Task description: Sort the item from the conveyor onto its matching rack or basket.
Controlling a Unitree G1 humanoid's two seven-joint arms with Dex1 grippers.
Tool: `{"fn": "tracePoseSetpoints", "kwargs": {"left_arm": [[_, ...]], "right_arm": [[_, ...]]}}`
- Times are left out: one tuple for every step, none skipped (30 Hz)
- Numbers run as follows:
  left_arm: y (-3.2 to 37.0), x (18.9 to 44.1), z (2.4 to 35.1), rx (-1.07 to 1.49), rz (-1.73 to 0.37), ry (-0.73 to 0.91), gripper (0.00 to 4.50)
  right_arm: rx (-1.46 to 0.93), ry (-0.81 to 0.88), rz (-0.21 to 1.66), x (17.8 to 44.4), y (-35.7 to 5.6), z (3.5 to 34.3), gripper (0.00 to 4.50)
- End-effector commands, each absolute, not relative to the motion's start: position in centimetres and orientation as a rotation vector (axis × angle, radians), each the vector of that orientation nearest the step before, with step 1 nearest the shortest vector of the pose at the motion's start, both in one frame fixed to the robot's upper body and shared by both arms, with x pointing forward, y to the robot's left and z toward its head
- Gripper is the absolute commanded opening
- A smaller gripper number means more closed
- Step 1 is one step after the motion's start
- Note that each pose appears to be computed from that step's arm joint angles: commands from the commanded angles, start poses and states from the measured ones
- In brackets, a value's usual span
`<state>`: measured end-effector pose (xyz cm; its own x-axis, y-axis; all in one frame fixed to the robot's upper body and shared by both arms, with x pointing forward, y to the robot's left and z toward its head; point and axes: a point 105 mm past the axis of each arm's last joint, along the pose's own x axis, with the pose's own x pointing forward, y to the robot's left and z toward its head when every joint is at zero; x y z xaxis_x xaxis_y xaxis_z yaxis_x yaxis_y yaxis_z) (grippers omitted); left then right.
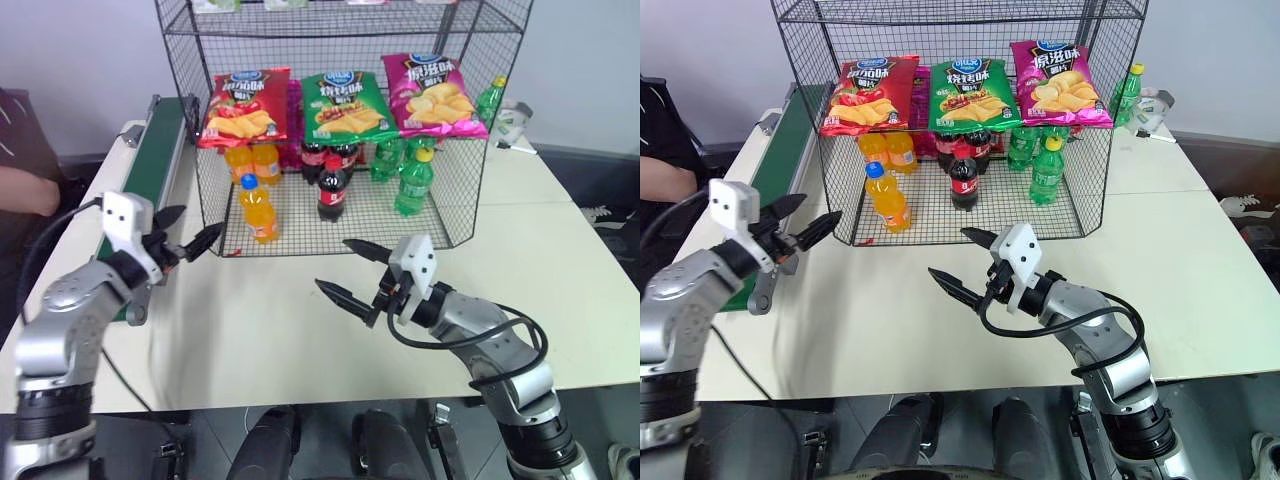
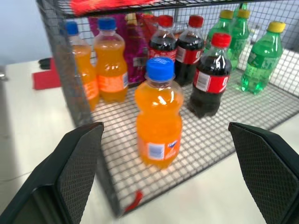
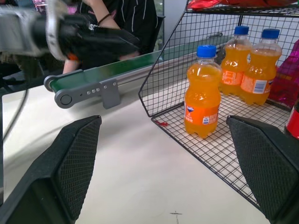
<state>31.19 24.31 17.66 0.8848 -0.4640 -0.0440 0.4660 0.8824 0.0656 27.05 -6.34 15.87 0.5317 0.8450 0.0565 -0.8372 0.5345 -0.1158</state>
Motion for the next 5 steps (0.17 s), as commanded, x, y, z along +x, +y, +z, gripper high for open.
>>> {"fn": "tracePoseSetpoints", "kwargs": {"left_arm": [[26.4, 30.0, 19.1, 0.117, -0.435, -0.003, 4.47], [27.0, 29.7, 19.0, 0.125, -0.415, 0.0, 4.47], [27.3, 29.5, 19.0, 0.129, -0.405, 0.003, 4.47], [27.4, 29.4, 18.9, 0.133, -0.4, 0.007, 4.47], [27.4, 29.2, 18.7, 0.132, -0.399, 0.008, 4.47]], "right_arm": [[-0.078, -0.166, 1.025, 26.5, -6.2, 17.1, 4.5], [-0.077, -0.165, 1.027, 26.5, -6.2, 17.1, 4.5], [-0.077, -0.164, 1.029, 26.4, -6.2, 17.1, 4.5], [-0.076, -0.163, 1.033, 26.4, -6.2, 17.1, 4.5], [-0.076, -0.163, 1.035, 26.4, -6.2, 17.1, 4.5]]}}
